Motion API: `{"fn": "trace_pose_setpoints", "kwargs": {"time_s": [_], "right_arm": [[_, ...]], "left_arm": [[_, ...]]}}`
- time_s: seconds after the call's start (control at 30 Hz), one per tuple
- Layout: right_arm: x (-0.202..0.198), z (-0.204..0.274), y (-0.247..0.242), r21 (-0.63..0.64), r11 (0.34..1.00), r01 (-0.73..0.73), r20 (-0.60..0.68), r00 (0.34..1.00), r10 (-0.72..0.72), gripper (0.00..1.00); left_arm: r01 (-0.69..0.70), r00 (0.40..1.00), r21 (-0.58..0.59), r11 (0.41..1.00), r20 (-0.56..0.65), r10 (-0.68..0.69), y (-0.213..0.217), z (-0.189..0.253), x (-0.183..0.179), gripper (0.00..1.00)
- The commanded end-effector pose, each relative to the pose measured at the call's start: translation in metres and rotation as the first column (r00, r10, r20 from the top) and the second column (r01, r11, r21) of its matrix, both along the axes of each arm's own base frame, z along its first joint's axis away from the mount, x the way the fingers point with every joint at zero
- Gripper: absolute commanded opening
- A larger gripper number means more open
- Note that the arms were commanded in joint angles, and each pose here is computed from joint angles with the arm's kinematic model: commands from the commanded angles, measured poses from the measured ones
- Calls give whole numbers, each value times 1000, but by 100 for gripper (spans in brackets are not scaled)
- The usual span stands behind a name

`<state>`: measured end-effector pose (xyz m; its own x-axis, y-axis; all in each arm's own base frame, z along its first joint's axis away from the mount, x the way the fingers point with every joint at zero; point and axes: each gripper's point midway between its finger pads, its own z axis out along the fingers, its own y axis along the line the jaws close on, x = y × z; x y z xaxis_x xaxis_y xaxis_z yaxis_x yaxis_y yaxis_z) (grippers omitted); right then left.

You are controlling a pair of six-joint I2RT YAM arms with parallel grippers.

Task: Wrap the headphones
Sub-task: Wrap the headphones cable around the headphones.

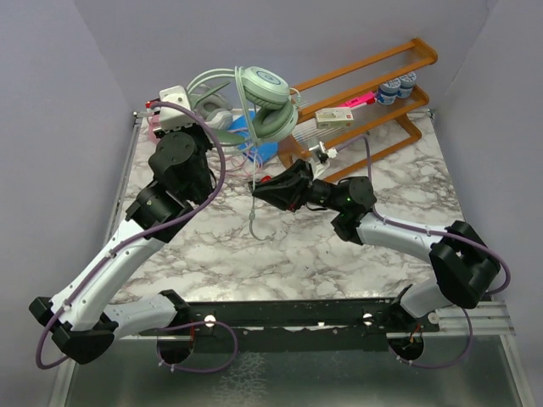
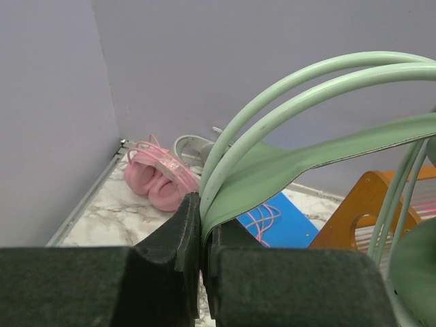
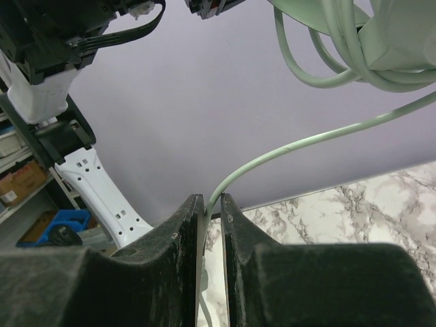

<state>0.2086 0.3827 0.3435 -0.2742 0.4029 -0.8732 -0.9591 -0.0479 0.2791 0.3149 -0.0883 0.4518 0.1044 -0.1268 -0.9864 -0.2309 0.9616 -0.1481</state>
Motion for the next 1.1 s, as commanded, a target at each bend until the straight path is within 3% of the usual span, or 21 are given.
{"fn": "trace_pose_setpoints", "kwargs": {"time_s": [0.0,0.53,1.07], "right_arm": [[0,9,-1,53,998,22,39,999,-24,23],[17,-18,5,8,994,105,120,987,-105,25],[45,-53,6,-54,968,245,158,959,-234,31]], "left_arm": [[81,979,-181,980,197,-44,3,60,-16,0],[277,913,-98,956,337,-229,-16,101,-31,0],[420,869,26,907,277,-410,-42,107,-40,0]]}}
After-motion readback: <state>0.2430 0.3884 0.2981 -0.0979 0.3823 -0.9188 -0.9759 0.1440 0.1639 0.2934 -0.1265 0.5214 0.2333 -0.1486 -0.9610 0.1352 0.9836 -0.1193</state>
